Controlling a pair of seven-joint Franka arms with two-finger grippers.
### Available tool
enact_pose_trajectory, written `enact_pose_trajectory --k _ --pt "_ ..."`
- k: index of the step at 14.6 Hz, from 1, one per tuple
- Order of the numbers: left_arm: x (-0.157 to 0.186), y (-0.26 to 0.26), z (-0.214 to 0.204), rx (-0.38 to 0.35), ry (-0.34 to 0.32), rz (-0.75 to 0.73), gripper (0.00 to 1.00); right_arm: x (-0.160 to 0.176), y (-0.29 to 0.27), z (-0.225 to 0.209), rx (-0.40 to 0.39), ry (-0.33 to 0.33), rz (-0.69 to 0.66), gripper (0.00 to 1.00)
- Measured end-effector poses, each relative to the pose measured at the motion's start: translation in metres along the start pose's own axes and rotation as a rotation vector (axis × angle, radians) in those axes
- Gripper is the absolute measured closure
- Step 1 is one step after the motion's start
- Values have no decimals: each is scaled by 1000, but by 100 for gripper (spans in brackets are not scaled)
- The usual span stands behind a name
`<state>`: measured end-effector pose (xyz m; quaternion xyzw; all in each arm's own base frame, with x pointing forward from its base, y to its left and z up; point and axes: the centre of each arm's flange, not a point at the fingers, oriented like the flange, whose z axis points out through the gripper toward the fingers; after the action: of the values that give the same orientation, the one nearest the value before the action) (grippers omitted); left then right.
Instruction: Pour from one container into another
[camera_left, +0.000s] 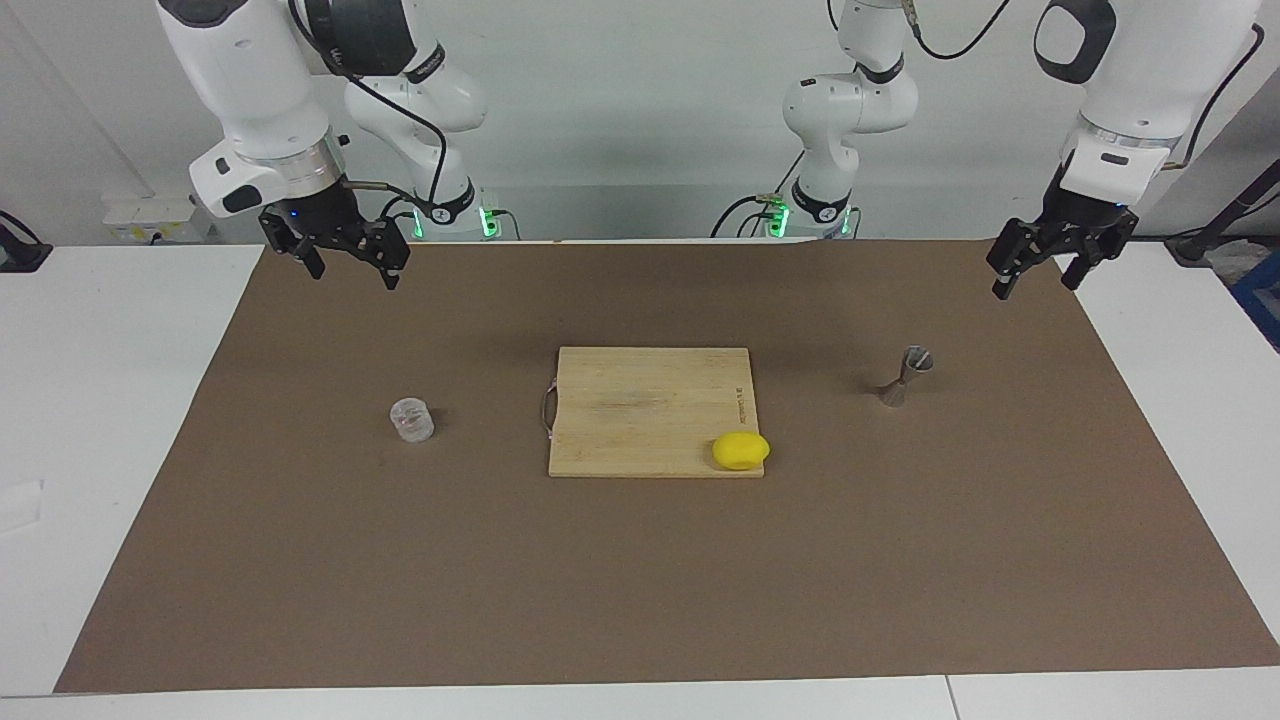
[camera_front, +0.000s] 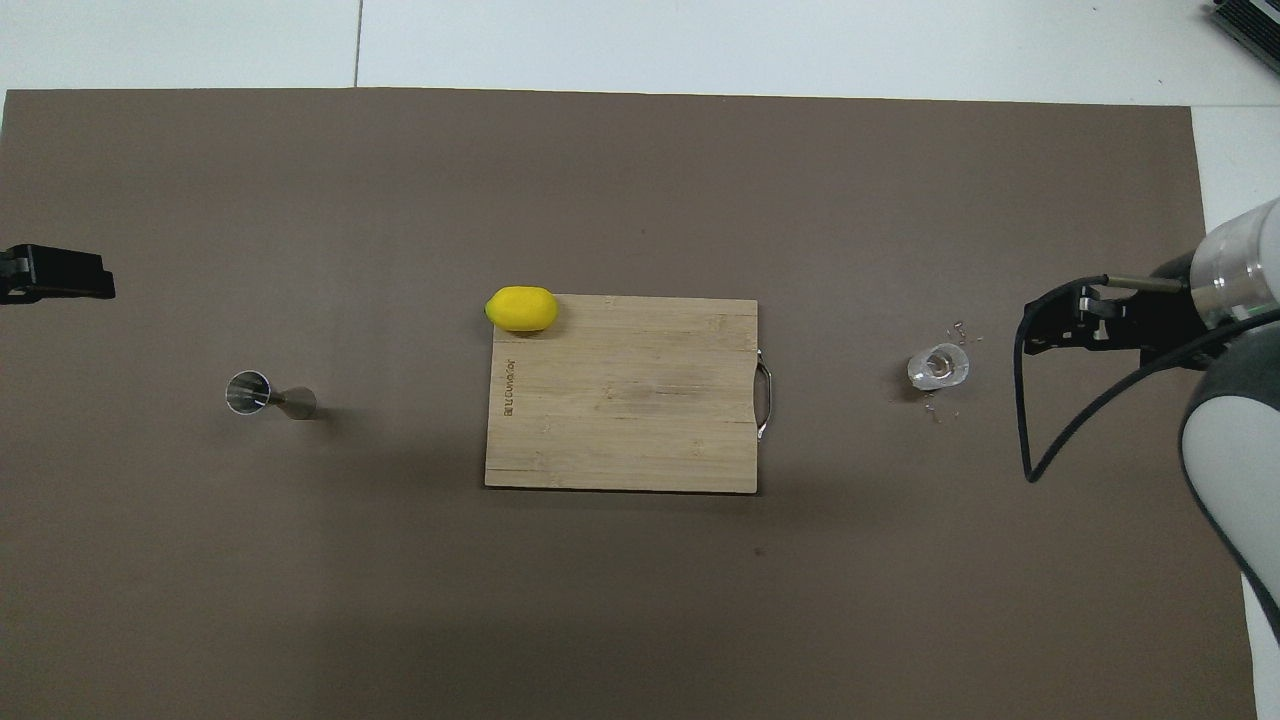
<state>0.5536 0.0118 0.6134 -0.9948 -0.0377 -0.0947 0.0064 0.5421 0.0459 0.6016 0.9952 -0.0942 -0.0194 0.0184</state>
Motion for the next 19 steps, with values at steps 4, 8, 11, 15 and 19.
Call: enact_pose_trajectory --k 4,8,11,15,19 --pt "9 -3 21 -1 40 -6 0 0 0 0 0 0 0 0" --pt "25 -1 45 -4 82 -4 0 0 0 0 0 0 0 0" --pt "37 3 62 -7 116 1 0 0 0 0 0 0 0 0" --pt "44 3 69 -9 153 2 0 0 0 0 0 0 0 0" --pt "42 -23 91 7 154 12 0 0 0 0 0 0 0 0"
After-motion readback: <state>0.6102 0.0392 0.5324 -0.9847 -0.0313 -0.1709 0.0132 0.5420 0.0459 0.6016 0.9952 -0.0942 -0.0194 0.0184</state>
